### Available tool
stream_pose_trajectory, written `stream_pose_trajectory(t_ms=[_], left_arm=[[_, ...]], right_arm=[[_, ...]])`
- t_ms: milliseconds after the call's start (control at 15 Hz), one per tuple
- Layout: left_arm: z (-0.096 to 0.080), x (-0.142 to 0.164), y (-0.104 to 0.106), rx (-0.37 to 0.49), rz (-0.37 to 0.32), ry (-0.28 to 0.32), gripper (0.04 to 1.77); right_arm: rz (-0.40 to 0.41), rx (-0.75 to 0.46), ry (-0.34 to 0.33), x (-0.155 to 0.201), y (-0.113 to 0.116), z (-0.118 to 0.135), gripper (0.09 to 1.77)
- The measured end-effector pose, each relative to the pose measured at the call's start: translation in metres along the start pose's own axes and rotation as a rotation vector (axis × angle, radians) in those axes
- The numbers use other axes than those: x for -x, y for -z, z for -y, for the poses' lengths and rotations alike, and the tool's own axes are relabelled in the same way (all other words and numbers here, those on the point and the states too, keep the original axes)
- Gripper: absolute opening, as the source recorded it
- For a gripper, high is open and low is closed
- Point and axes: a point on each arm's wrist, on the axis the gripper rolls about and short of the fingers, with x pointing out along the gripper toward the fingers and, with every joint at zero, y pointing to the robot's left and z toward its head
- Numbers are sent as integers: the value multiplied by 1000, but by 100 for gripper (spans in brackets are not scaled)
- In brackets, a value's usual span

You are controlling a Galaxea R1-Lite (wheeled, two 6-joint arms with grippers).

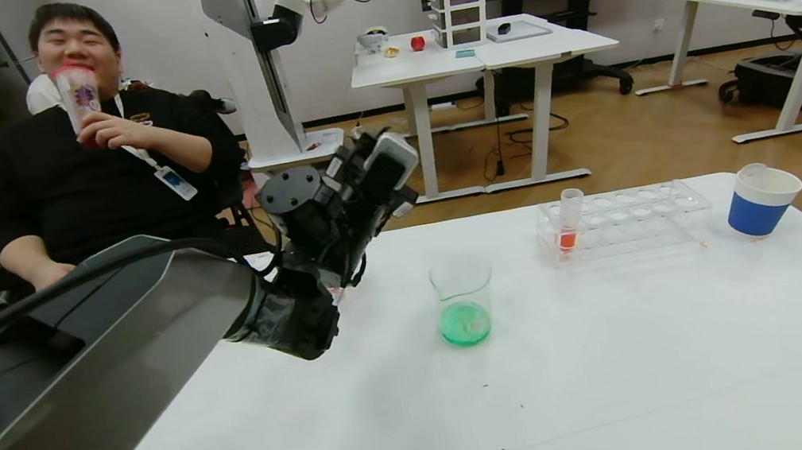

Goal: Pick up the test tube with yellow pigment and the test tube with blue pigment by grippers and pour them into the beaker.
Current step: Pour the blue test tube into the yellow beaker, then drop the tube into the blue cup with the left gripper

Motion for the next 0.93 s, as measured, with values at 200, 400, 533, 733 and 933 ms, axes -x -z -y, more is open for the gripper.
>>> stream_pose_trajectory(t_ms=[200,400,533,733,933], left_arm=[[-2,-6,-8,295,-187,-186,50],[-8,-23,-24,526,-340,-328,50],[-12,-30,-29,633,-423,-399,50],[-17,-31,-34,672,-446,-418,50],[-30,-28,-26,661,-462,-441,50]], right_arm=[[0,0,0,0,0,0,174],[0,0,0,0,0,0,174],[0,0,0,0,0,0,174],[0,0,0,0,0,0,174],[0,0,0,0,0,0,174]])
